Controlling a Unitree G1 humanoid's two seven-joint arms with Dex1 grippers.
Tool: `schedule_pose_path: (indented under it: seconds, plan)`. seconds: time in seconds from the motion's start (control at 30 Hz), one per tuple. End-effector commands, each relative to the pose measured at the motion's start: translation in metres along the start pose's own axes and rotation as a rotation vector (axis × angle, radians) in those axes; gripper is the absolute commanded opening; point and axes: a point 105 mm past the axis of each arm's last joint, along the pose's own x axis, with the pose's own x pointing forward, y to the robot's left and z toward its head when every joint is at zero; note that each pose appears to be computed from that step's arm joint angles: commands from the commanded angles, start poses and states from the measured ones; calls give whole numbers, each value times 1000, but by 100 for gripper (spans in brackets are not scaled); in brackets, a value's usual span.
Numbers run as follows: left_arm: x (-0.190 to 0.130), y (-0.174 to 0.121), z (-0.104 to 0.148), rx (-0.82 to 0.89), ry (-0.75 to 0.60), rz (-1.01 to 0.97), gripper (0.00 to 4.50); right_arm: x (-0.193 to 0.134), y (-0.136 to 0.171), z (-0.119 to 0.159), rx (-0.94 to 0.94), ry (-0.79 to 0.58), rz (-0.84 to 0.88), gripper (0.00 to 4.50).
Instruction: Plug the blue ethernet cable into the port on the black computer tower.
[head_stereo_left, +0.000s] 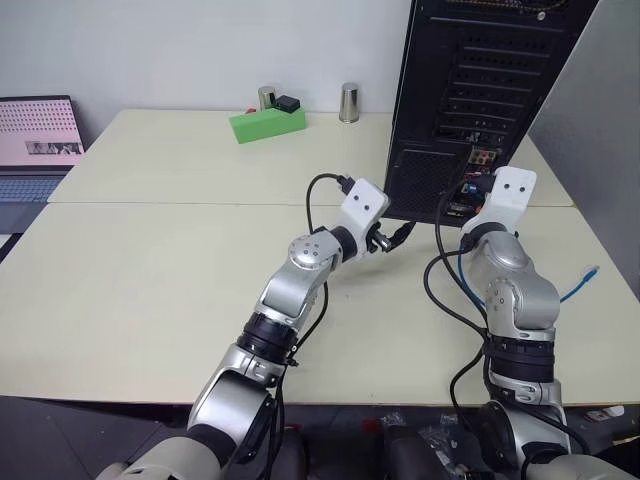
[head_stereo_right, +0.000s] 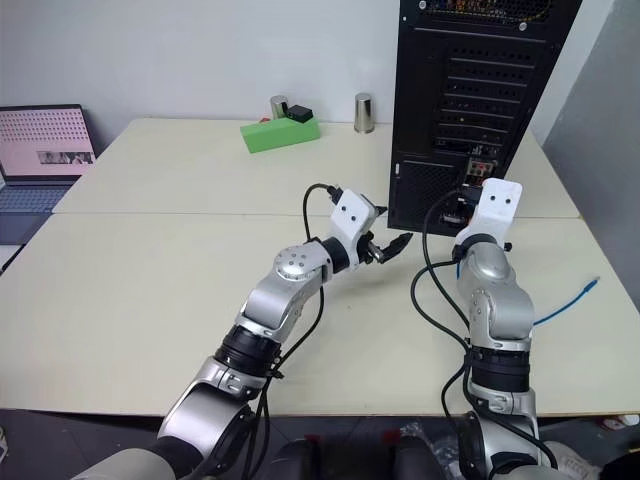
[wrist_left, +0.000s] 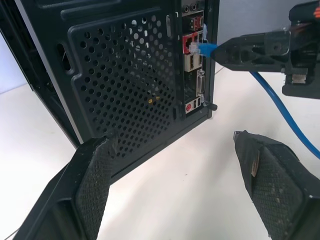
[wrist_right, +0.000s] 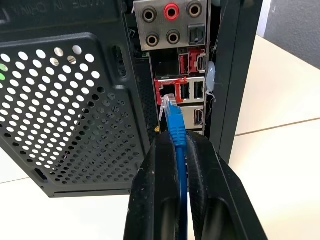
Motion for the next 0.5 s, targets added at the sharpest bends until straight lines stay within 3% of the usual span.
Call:
schedule_pose_path:
  seconds: [0.03,0.5]
  plan:
    - [0,-3,17,24,-57,-9,394,0,0,25,1,-86,1,0]
    - [0,-3,15,21,-54,-8,394,4,-3,23,-19,-76,-5,0]
